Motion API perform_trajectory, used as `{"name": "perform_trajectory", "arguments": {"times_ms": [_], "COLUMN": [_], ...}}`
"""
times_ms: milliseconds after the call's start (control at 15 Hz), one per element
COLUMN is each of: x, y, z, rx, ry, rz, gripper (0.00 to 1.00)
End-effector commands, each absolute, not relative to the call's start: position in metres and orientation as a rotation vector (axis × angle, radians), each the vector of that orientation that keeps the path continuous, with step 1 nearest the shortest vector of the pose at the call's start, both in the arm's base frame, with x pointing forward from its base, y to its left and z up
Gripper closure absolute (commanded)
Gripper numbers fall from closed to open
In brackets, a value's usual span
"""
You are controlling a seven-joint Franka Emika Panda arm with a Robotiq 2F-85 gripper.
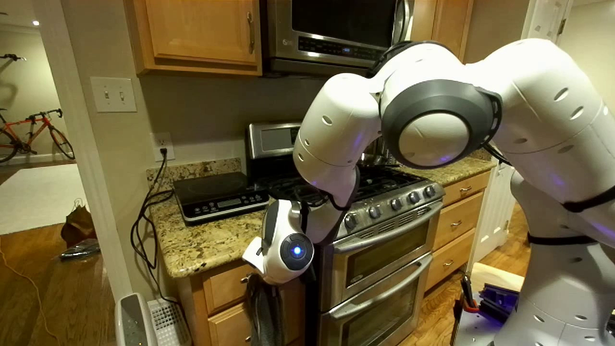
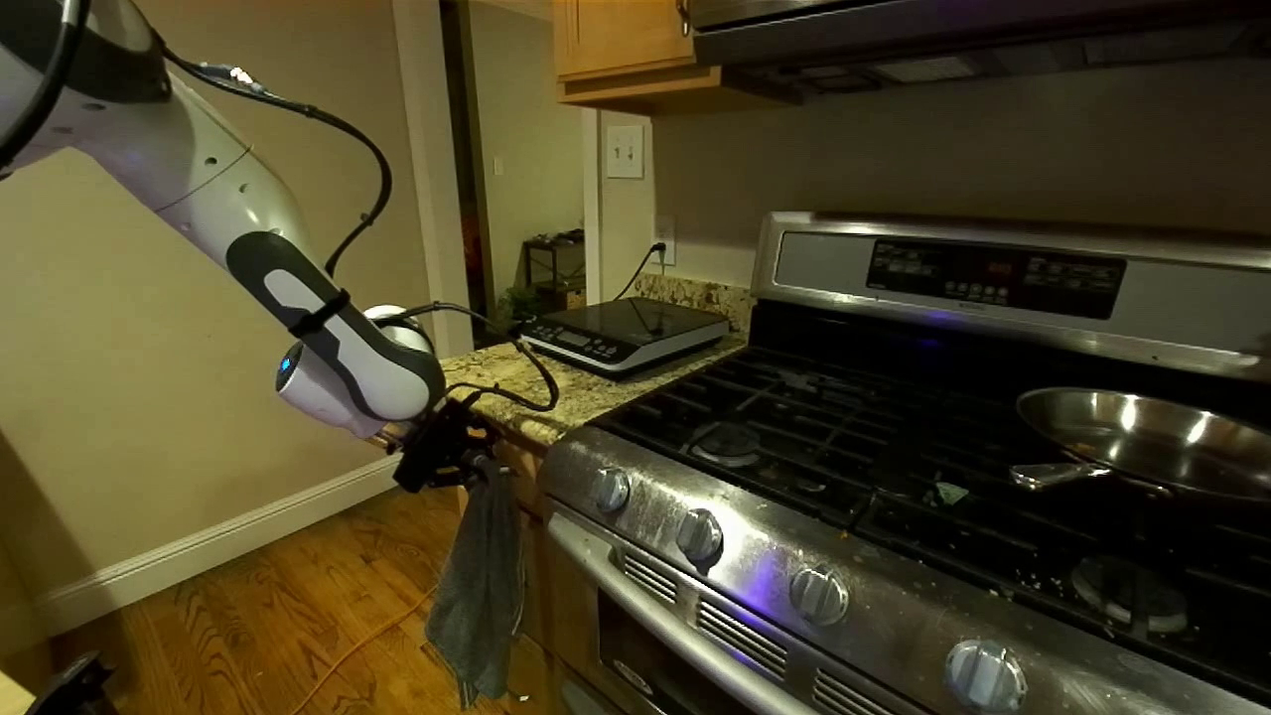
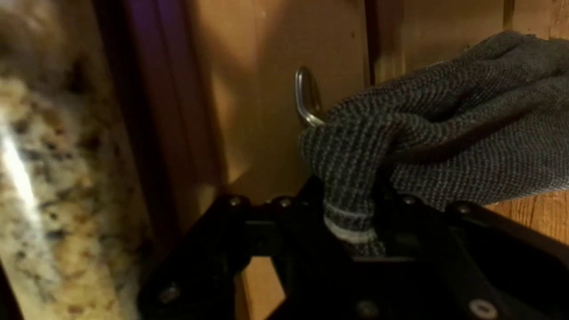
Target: Open the top drawer.
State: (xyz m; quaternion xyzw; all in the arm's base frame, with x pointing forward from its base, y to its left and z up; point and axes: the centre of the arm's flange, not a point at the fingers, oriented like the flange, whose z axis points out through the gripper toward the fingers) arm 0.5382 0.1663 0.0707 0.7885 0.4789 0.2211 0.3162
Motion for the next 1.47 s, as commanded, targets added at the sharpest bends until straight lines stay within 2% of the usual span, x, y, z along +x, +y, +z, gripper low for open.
{"name": "perform_trajectory", "arguments": {"times_ms": [0,1400], "x": [0.507,0.446], "y": [0.186,0.194], "z": [0.060,0.048], "rx": [2.074,1.988], "ry": [1.383,1.608], "rz": [0.564,0.542], "gripper": [0.88,0.88]}}
